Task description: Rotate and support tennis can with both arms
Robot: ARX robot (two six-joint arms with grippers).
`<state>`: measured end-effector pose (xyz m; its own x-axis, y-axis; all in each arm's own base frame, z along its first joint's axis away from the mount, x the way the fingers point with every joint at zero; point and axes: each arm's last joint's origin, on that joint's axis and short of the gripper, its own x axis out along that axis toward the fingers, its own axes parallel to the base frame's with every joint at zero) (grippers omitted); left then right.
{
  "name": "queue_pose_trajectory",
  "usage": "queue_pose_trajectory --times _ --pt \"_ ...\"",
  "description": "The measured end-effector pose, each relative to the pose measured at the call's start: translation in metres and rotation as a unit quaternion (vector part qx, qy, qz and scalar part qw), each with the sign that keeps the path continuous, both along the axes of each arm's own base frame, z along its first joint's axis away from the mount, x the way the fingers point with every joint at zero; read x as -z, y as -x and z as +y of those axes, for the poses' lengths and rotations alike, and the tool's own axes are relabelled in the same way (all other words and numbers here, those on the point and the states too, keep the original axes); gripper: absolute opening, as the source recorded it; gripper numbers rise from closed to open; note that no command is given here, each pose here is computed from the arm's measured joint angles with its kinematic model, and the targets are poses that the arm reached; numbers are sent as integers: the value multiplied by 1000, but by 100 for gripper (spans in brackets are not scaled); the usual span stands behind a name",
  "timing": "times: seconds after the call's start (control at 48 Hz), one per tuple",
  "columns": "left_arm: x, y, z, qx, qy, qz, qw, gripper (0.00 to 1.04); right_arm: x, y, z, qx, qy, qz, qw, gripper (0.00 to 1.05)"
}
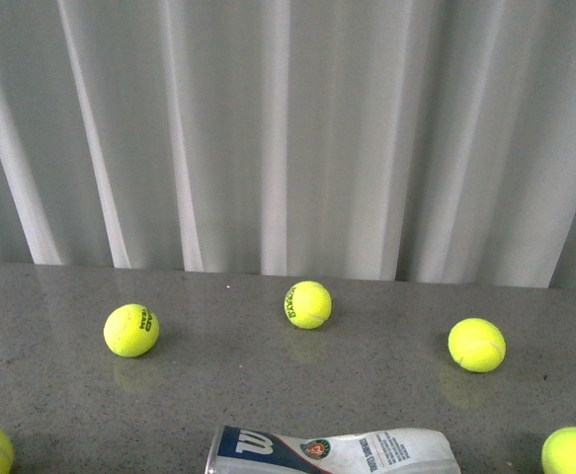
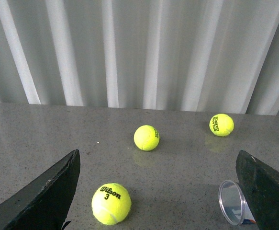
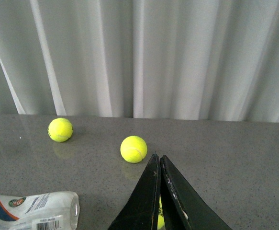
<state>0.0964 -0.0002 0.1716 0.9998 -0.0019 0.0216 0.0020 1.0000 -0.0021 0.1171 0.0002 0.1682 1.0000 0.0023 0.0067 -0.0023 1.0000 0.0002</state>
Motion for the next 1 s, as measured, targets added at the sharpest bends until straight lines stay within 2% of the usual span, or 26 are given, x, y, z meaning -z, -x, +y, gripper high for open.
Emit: queue_pose_trajectory --times 0.521,0.625,0.896,0.938,1.0 --pt "0 0 0 0 0 0 1000 98 0 9 0 0 0 -1 1000 3" --pt "0 0 0 0 0 0 1000 98 5 16 0 0 0 18 1000 3" --pt "0 0 0 0 0 -1 1000 98 3 19 0 0 0 3 1000 3" --pt "0 0 0 0 0 -1 1000 98 3 19 0 0 1 3 1000 5" --pt "0 0 0 0 0 -1 1000 98 3 19 0 0 0 3 1000 15"
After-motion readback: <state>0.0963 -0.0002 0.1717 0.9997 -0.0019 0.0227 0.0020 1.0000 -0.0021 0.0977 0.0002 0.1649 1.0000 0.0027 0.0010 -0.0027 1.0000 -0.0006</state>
